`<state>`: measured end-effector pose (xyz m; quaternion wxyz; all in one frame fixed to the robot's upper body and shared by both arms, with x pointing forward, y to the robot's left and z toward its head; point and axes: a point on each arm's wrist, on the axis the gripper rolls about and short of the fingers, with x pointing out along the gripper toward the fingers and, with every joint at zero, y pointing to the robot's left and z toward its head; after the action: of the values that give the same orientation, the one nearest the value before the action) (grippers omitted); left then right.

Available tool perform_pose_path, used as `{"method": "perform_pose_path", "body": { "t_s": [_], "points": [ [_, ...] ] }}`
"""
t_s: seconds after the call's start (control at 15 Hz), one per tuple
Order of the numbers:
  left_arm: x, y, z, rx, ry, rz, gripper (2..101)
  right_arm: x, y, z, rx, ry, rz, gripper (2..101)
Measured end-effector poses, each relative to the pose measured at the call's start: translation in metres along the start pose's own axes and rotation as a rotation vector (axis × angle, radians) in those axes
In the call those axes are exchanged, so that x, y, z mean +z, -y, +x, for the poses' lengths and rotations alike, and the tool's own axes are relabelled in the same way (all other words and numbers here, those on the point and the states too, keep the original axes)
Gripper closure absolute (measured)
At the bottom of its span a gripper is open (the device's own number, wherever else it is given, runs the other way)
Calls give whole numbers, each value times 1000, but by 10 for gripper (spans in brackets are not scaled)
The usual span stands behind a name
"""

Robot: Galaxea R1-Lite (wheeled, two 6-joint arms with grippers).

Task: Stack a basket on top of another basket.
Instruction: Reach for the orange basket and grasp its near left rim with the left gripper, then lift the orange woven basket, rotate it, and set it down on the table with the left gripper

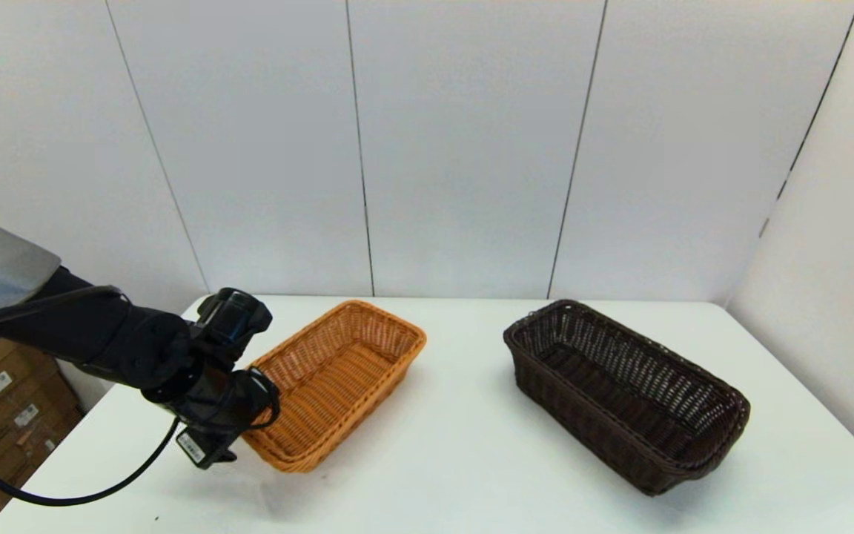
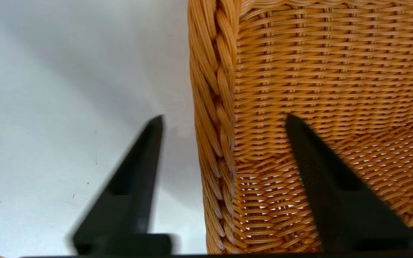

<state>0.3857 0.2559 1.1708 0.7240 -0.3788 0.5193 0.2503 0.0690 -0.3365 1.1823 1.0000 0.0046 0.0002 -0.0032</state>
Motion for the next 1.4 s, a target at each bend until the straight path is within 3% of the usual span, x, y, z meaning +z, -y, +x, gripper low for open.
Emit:
{"method": "perform_pose_path", "body": {
  "t_s": [0.2,0.33,1.0,1.4],
  "points": [
    [-1,1,-1,-3,1,2,590,0,0,0,0,0,0,50],
    [0,1,-1,-8,2,2,909,0,0,0,0,0,0,50],
    [-1,1,-10,-37,-13,13,893,0,0,0,0,0,0,50],
    [-7,-1,-33,-177,-192,45,893,0,0,0,0,0,0,50]
  ]
}}
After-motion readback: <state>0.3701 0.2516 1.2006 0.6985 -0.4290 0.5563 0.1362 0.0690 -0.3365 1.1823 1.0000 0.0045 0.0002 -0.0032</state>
